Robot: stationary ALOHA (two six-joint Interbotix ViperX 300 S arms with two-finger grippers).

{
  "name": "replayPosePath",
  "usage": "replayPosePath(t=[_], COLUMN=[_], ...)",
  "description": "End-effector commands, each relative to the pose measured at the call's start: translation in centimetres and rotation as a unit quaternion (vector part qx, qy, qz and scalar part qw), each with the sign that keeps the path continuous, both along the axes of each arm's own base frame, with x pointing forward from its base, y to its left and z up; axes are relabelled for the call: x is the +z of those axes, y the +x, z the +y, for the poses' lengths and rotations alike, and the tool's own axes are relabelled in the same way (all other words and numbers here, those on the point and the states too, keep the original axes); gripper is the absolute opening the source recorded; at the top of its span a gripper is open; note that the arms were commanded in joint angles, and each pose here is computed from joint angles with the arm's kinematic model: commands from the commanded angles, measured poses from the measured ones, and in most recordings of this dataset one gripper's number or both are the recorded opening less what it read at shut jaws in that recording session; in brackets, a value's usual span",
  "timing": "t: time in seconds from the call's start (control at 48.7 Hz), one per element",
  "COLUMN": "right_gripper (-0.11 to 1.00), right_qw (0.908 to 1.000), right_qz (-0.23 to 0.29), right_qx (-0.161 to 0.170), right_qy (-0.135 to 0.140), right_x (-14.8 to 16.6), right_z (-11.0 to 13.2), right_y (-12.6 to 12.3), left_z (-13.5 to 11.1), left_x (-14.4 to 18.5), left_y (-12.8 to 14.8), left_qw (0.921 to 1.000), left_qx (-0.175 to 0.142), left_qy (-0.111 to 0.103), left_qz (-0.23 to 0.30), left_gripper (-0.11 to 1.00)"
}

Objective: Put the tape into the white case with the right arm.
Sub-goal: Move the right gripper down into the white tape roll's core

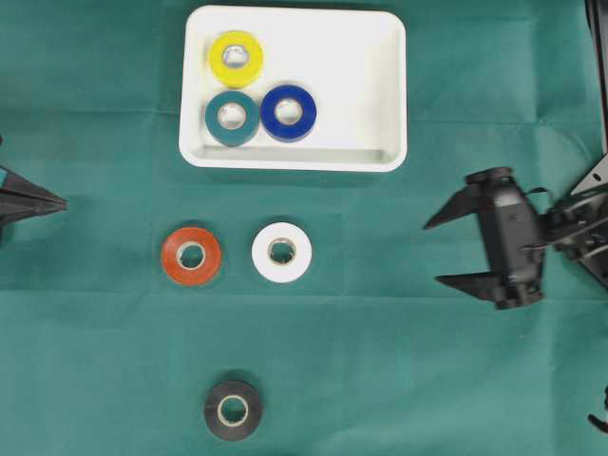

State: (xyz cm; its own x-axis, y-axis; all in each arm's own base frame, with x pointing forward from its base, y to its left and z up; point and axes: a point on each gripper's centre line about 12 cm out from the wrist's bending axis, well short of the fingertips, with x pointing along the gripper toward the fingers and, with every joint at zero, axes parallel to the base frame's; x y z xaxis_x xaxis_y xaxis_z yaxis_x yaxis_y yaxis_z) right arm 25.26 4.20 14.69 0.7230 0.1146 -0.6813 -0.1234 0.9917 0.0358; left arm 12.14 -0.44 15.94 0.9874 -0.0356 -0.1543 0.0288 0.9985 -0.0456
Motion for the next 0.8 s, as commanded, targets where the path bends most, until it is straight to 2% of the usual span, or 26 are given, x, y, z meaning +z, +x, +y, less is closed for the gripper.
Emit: replayPosePath(t=[0.0,0.452,0.781], right_gripper=[0.65,0.65,0.65], right_qw=[1.0000,0.9983,0.9979], right_qz=[-0.007,-0.021,-0.037], right_qx=[0.005,0.039,0.038], right_qy=[0.000,-0.038,-0.037], right_x=[0.6,0.6,0.5], right_z=[0.5,2.1,2.8], right_y=[2.4,12.1,16.8], left_z=[0.0,0.0,0.1], left_x=[0.6,0.6,0.6], left_y=[0.1,0.1,0.1], left_qw=[1.0000,1.0000,1.0000], left_qx=[0.002,0.002,0.002], left_qy=[0.000,0.000,0.000], left_qz=[-0.005,-0.005,-0.005], left_gripper=[0.01,0.01,0.01])
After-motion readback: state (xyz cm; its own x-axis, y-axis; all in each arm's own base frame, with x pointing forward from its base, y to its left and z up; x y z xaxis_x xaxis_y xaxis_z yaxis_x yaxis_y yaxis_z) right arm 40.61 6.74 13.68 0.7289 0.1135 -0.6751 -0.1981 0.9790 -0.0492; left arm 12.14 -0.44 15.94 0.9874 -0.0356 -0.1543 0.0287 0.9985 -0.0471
